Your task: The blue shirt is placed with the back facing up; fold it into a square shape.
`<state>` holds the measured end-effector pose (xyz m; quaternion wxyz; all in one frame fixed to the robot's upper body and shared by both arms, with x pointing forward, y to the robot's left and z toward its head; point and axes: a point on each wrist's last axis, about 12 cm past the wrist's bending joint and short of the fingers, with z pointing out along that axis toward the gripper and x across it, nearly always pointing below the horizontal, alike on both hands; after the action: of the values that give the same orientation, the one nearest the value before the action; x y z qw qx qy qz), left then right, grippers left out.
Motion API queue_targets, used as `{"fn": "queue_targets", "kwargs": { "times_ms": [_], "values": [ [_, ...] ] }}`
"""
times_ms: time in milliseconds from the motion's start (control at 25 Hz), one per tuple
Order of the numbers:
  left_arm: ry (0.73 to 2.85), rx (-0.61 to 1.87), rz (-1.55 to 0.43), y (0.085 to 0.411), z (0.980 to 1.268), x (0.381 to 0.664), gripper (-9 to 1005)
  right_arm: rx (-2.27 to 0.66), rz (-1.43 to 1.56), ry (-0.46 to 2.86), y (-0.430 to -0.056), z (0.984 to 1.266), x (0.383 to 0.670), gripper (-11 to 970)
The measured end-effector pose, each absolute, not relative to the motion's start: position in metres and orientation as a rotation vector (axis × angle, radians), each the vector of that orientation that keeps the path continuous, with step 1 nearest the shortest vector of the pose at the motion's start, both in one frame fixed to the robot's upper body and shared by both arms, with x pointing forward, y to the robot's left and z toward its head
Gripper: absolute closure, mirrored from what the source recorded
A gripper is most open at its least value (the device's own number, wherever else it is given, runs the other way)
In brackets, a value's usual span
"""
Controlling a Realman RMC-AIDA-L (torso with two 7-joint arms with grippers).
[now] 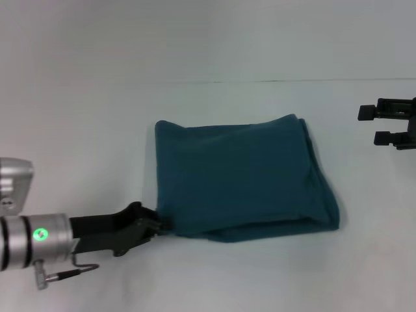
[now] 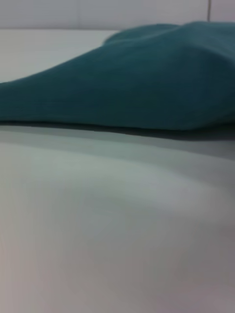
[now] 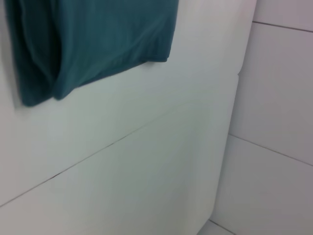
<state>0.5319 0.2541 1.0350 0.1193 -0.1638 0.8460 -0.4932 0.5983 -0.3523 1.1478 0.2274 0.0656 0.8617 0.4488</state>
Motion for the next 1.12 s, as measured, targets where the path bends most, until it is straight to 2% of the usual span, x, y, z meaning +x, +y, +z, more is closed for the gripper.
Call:
{"fn": "queue_targets", "kwargs": {
  "times_ms": [160, 400, 640, 760, 880, 1000, 1120],
  "values": [
    [2.45, -0.513, -1.458, 0.269, 1.036, 0.524, 905, 0.178, 1.237, 2.371, -0.351, 1.148, 0.599, 77],
    [2.463, -0.467, -1.471, 0.273, 1.038, 0.521, 876, 0.168, 1.236, 2.374, -0.349, 1.149, 0.601, 80],
    [2.506, -0.437, -1.386, 0.292, 1.041, 0.518, 846, 0.18, 1.228, 2.377, -0.353, 1.147, 0.598, 84],
    [2.518, -0.439, -1.338, 0.312, 1.047, 0.514, 831, 0.182, 1.227, 2.378, -0.354, 1.147, 0.598, 86],
    [2.499, -0.41, -1.301, 0.333, 1.057, 0.508, 599, 0.179, 1.221, 2.382, -0.356, 1.148, 0.598, 88],
    [2.44, -0.195, -1.287, 0.343, 1.072, 0.504, 535, 0.101, 1.207, 2.392, -0.355, 1.149, 0.596, 89],
    [2.359, 0.22, -1.266, 0.338, 1.086, 0.502, 471, -0.17, 1.154, 2.395, -0.349, 1.149, 0.591, 91]
  ]
}}
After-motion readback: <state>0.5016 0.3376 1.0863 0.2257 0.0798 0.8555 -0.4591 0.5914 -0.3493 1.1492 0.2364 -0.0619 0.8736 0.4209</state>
